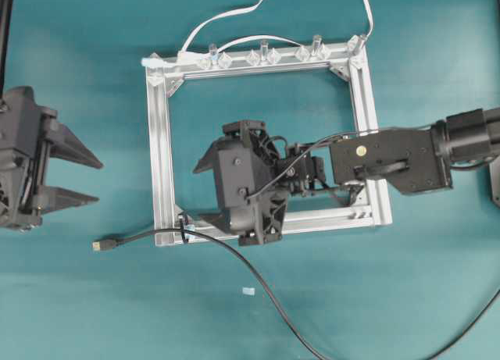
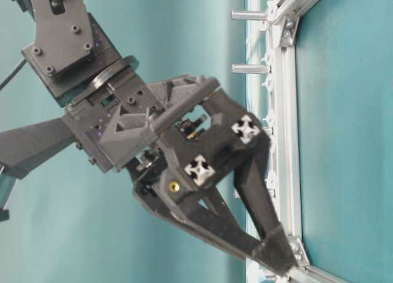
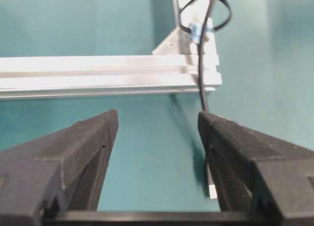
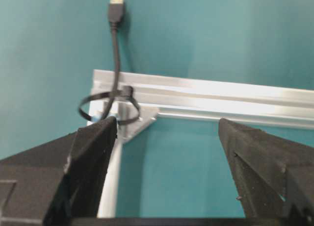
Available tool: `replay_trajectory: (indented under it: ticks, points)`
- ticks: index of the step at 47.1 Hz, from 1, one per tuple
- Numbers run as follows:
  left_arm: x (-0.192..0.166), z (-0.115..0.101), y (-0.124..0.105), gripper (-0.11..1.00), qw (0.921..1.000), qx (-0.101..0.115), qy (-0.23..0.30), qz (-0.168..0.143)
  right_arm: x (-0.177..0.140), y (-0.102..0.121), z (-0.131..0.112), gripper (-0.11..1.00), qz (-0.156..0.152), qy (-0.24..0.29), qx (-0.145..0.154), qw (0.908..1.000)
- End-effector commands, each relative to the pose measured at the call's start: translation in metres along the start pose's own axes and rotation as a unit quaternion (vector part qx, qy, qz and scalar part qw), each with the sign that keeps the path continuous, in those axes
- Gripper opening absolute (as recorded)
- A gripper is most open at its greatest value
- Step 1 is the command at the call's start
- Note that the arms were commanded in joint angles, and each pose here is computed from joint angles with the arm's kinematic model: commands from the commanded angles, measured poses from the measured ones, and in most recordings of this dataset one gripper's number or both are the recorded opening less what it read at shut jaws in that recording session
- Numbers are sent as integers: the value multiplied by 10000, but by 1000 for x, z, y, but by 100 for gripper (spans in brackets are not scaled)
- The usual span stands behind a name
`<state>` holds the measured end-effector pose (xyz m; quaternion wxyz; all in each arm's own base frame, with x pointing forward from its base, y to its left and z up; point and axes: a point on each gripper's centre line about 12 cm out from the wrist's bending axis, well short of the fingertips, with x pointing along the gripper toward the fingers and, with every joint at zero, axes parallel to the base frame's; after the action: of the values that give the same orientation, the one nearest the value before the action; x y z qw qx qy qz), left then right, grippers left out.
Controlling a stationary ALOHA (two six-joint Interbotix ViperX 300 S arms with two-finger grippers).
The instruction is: Insert the wire through the string loop located on the left side.
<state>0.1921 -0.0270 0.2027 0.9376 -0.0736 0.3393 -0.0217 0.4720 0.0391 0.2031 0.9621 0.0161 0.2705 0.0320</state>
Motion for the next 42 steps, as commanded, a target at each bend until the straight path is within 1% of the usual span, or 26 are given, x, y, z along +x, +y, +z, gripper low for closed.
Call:
replay_trajectory:
  ticks: [1, 17, 27, 35, 42]
  points:
    - [-4, 3, 2, 68, 9999, 26, -146, 22, -17, 0, 20, 84, 2, -284, -8, 9996]
    - [-15, -4, 7, 68, 9993, -32, -383, 40, -39, -5, 10, 84, -35, -302, 46, 9995]
    - [-17, -4, 7, 68, 9990, -38, -444, 33, -54, -10, 0, 84, -73, -496, 104, 9987]
    - [-17, -4, 7, 68, 9990, -31, -445, 36, -65, -16, -15, 84, -91, -883, 314, 9956]
    - [-17, -3, 7, 68, 9989, -38, -459, 29, -72, -17, -21, 84, -36, -1454, 446, 9884]
